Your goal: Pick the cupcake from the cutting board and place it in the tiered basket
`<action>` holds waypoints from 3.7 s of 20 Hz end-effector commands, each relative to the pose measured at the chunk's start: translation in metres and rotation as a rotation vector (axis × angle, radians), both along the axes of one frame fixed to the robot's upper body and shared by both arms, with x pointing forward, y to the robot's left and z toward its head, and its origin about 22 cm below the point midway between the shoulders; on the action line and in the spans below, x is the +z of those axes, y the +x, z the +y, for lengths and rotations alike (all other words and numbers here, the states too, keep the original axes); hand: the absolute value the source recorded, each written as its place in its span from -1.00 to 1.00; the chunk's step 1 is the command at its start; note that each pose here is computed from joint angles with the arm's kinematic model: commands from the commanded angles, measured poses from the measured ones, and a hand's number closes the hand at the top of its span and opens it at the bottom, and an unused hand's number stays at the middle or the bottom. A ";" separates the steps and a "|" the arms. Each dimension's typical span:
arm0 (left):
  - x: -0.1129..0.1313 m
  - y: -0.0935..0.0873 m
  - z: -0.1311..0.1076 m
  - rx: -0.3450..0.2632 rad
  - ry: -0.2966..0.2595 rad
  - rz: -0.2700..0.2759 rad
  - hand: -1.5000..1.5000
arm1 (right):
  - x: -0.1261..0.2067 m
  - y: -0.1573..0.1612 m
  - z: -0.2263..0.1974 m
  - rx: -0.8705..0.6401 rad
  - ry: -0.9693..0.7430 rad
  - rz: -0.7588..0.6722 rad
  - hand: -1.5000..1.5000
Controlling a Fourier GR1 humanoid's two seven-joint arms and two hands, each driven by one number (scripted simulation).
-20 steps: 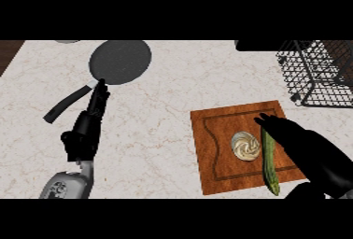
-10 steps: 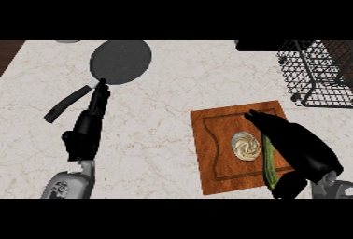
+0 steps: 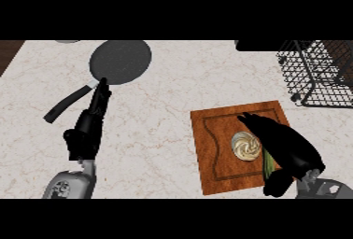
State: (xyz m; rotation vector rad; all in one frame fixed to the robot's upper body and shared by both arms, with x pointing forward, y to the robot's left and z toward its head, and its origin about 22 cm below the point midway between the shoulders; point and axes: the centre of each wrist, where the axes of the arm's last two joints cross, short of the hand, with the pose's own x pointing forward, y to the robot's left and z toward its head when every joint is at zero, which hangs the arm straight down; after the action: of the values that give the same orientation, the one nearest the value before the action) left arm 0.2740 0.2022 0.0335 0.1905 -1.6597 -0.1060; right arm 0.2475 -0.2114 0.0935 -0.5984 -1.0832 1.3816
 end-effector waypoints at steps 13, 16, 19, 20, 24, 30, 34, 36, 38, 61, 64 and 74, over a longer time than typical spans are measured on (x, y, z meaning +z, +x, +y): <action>-0.003 -0.005 -0.005 -0.010 0.004 -0.003 0.00 | -0.018 0.004 0.019 -0.013 0.052 0.020 -1.00; -0.005 -0.012 0.005 -0.005 -0.010 -0.006 0.00 | -0.039 0.000 0.008 -0.017 0.074 0.004 -1.00; 0.003 -0.003 -0.007 0.010 0.013 -0.003 0.00 | -0.038 -0.009 0.020 -0.049 0.103 -0.023 -1.00; 0.018 -0.002 -0.010 0.015 -0.011 -0.006 0.00 | -0.045 0.000 0.009 -0.057 0.125 -0.018 -1.00; -0.012 -0.002 -0.009 0.019 -0.010 -0.003 0.00 | -0.065 0.005 0.009 -0.033 0.087 -0.144 1.00; -0.005 -0.015 0.018 -0.007 0.006 0.004 0.00 | -0.057 0.022 -0.010 -0.070 -0.153 -0.162 1.00; 0.003 0.002 -0.002 -0.007 0.004 -0.008 0.00 | -0.061 0.040 -0.067 -0.240 -0.416 0.002 1.00; -0.006 -0.001 -0.001 -0.011 0.009 0.003 0.00 | -0.057 0.040 -0.065 -0.233 -0.429 0.005 1.00; -0.007 -0.006 -0.009 0.013 -0.008 0.001 0.00 | -0.058 0.047 -0.048 -0.263 -0.440 -0.033 1.00; -0.011 0.005 -0.004 0.000 0.003 0.023 0.00 | 0.216 0.012 -0.091 -0.578 -0.290 -0.514 1.00; 0.007 0.001 0.004 -0.022 0.004 0.009 0.00 | 0.233 0.019 -0.109 -0.595 -0.235 -0.516 1.00; -0.003 -0.007 -0.010 0.017 0.013 -0.016 0.00 | 0.247 0.064 -0.107 -0.646 -0.033 -0.514 1.00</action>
State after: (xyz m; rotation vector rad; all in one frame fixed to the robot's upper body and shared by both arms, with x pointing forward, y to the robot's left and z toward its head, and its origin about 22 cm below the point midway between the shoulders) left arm 0.2713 0.1984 0.0314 0.1916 -1.6644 -0.1096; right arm 0.2983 -0.3204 0.3348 -1.2558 -1.1318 0.6996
